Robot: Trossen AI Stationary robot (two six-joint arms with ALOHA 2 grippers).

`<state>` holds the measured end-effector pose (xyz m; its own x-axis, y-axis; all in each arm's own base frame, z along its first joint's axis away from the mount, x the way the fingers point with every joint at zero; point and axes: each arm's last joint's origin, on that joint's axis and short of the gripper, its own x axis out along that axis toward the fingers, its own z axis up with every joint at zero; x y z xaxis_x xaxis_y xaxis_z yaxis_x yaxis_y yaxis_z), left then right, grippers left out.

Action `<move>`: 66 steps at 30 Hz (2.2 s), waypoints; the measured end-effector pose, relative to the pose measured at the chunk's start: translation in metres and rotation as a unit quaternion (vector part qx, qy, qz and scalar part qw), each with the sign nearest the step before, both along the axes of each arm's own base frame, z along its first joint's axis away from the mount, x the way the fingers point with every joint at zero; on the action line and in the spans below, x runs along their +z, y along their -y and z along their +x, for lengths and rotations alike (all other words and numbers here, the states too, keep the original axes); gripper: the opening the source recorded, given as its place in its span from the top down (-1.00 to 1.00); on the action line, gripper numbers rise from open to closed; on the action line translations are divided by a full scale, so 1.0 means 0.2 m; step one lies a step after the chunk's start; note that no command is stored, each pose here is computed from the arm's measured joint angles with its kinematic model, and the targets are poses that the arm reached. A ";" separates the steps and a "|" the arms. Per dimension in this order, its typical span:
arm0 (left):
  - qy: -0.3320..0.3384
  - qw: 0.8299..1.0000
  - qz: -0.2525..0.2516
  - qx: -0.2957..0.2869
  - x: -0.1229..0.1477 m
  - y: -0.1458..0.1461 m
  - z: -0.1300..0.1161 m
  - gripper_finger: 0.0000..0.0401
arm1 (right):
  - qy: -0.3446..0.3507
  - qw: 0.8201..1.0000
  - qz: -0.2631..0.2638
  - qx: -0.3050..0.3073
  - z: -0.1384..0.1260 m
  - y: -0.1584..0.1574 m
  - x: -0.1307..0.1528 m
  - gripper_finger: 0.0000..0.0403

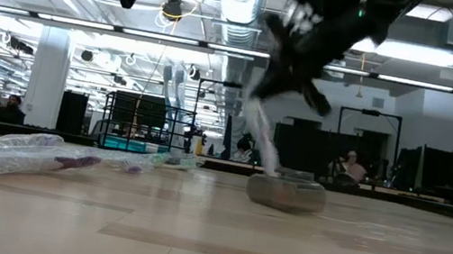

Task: Pick & Place toothbrushing station
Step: Put the orange toothbrush into the black organizer

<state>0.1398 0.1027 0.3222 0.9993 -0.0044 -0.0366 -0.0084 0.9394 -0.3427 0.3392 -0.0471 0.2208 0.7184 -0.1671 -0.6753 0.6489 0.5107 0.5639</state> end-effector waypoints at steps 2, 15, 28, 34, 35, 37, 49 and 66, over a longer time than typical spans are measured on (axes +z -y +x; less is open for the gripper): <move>0.000 1.000 0.006 0.001 0.00 0.00 0.00 0.55 | 0.056 0.996 -0.060 -0.018 -0.02 0.03 0.13 1.00; -0.003 1.000 0.010 0.013 0.00 -0.01 0.00 0.55 | 0.261 0.925 -0.255 -0.108 -0.08 0.20 0.49 1.00; -0.021 1.000 -0.003 0.012 -0.04 -0.04 0.04 0.55 | 0.296 0.921 -0.246 -0.068 0.08 0.25 0.48 1.00; -0.026 1.000 0.001 0.011 -0.05 -0.05 0.05 0.55 | 0.313 0.920 -0.233 -0.037 0.23 0.28 0.49 1.00; -0.026 1.000 0.003 0.011 -0.05 -0.05 0.05 0.55 | 0.316 0.920 -0.230 -0.029 0.26 0.29 0.49 1.00; -0.025 1.000 0.003 0.011 -0.05 -0.05 0.05 0.55 | 0.324 0.919 -0.226 -0.012 0.32 0.29 0.50 1.00; -0.026 1.000 0.002 0.011 -0.05 -0.05 0.05 0.55 | 0.267 0.933 -0.241 0.008 0.34 0.30 0.55 1.00; -0.025 1.000 0.003 0.011 -0.05 -0.05 0.05 0.55 | 0.225 0.945 -0.235 0.035 0.33 0.29 0.51 1.00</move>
